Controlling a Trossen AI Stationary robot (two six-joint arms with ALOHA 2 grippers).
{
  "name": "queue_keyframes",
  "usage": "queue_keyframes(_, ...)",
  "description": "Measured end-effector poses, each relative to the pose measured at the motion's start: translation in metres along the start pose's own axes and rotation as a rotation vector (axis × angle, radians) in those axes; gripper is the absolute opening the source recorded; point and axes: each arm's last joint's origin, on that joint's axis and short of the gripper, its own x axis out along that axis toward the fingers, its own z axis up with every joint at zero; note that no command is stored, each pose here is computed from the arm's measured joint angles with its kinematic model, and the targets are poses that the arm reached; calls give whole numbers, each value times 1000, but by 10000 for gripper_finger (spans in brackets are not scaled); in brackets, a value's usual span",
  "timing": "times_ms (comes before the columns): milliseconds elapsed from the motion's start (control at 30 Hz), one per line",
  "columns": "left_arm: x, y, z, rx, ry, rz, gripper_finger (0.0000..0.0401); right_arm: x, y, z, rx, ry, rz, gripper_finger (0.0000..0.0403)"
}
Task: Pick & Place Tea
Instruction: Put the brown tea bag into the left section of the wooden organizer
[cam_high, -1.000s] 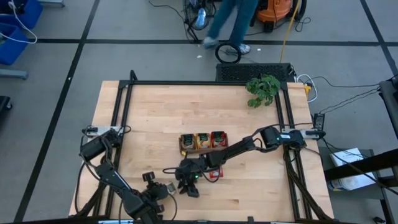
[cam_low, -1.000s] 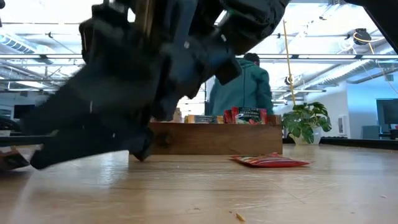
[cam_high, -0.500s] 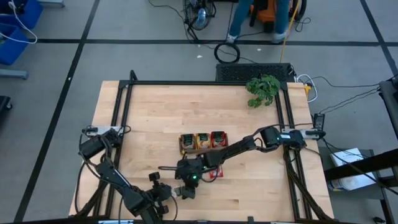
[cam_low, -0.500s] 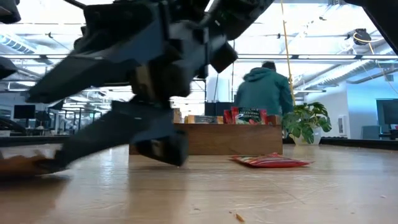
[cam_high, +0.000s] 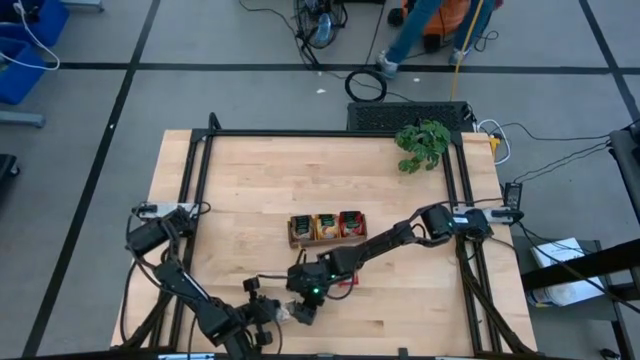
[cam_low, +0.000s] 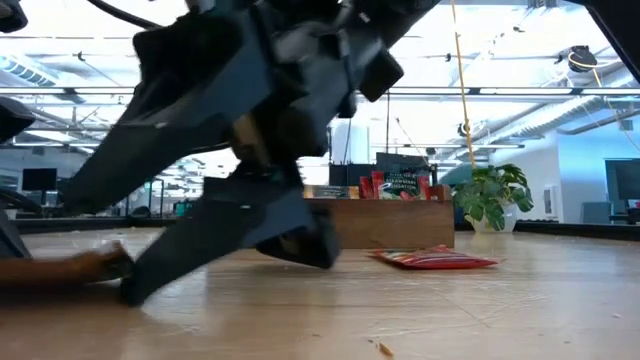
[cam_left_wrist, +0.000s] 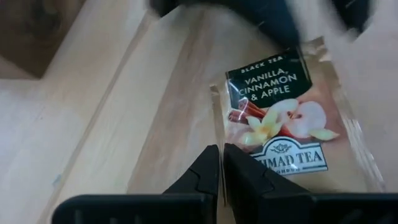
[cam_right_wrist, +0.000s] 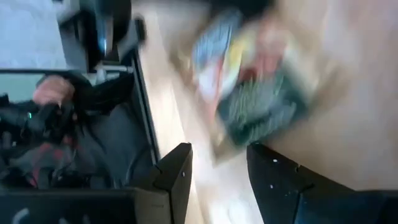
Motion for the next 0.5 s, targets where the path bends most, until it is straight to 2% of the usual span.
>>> queue_keyframes(167, 5, -2, 8, 19, -22, -31, 35, -4, -4, 8, 3, -49, -12, 141)
queue_keyframes(367, 8, -2, 12, 15, -20, -35, 35, -4, -13, 6, -13, -30, -28, 140)
queue_keyframes(500, 8, -2, 12, 18, -20, -34, 35, -3, -17, 3, -63, -33, -48, 117)
